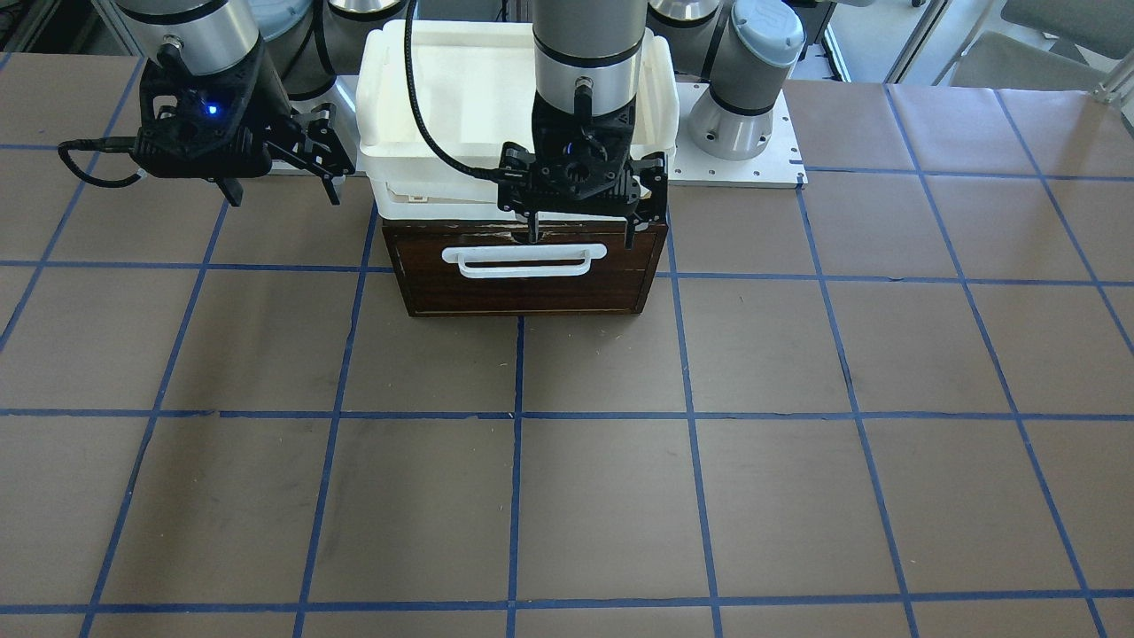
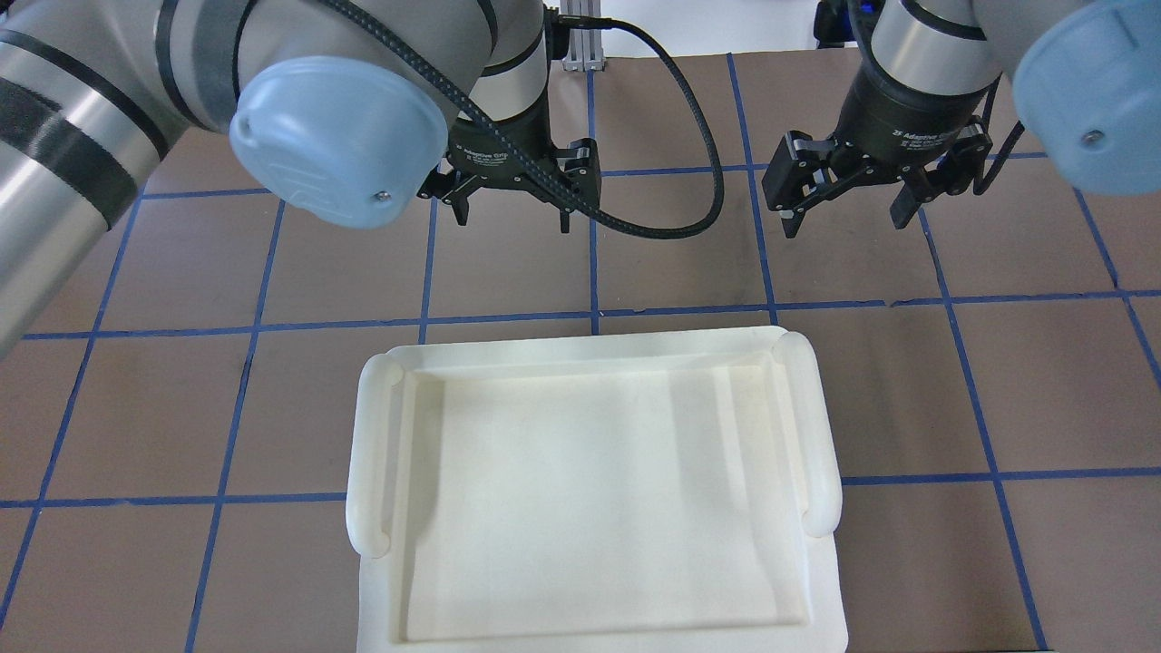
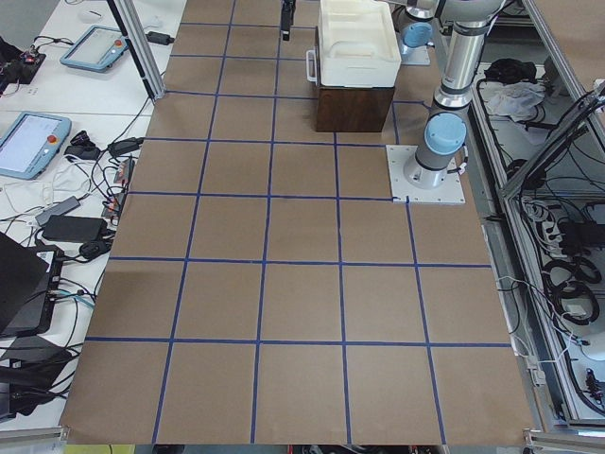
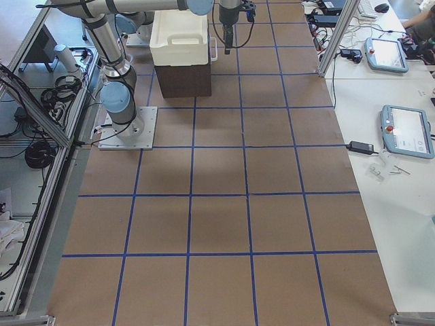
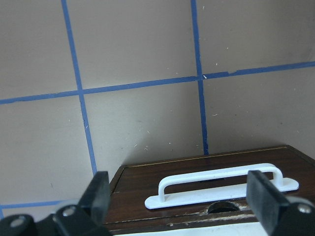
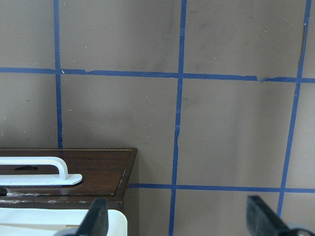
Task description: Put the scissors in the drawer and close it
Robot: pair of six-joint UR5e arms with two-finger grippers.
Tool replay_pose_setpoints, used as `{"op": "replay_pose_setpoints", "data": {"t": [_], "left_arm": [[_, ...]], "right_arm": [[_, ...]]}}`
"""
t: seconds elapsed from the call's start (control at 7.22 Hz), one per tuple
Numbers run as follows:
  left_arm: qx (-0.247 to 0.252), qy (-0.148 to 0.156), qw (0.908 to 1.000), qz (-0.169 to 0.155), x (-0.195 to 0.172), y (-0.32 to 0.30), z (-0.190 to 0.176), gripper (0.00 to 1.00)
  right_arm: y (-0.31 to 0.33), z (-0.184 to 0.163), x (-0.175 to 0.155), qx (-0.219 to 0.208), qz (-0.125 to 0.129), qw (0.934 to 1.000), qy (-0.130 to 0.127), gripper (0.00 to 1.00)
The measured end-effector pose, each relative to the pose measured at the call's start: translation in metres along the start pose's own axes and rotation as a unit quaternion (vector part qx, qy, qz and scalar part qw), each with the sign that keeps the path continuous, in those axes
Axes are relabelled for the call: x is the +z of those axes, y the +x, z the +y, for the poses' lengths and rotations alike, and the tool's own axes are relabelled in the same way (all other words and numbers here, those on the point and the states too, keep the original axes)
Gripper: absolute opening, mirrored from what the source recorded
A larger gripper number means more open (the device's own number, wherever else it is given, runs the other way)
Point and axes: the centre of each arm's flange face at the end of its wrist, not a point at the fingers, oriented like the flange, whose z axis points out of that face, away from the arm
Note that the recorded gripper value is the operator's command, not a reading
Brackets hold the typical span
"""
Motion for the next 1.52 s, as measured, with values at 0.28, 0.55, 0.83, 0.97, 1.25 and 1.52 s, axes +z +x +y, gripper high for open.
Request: {"op": "replay_pose_setpoints", "data": {"t": [0.28,0.55,0.83,0.97,1.25,1.52], "left_arm": [[-0.024,0.006,0.9996,0.013,-0.018,-0.040,-0.004,1.00],[-0.034,0.017,0.9992,0.012,-0.043,-0.091,0.003,1.00],[-0.010,0.002,0.9999,0.006,-0.051,-0.114,0.028,1.00],[-0.003,-0.003,1.0000,0.006,-0.046,-0.118,0.039,1.00],[-0.004,0.021,0.9997,0.010,-0.041,-0.128,0.040,1.00],[-0.036,0.020,0.9981,0.046,-0.039,-0.166,0.028,1.00]], "right_arm": [[0.000,0.000,0.000,0.000,-0.001,1.0000,0.001,1.00],[0.000,0.000,0.000,-0.001,0.001,1.0000,0.000,1.00],[0.000,0.000,-0.001,-0.001,0.002,1.0000,0.003,1.00],[0.000,0.000,-0.002,0.000,0.001,1.0000,0.006,1.00],[0.000,0.000,-0.003,-0.001,-0.001,1.0000,0.008,1.00],[-0.001,0.000,-0.003,-0.005,-0.004,0.9999,0.010,1.00]]}}
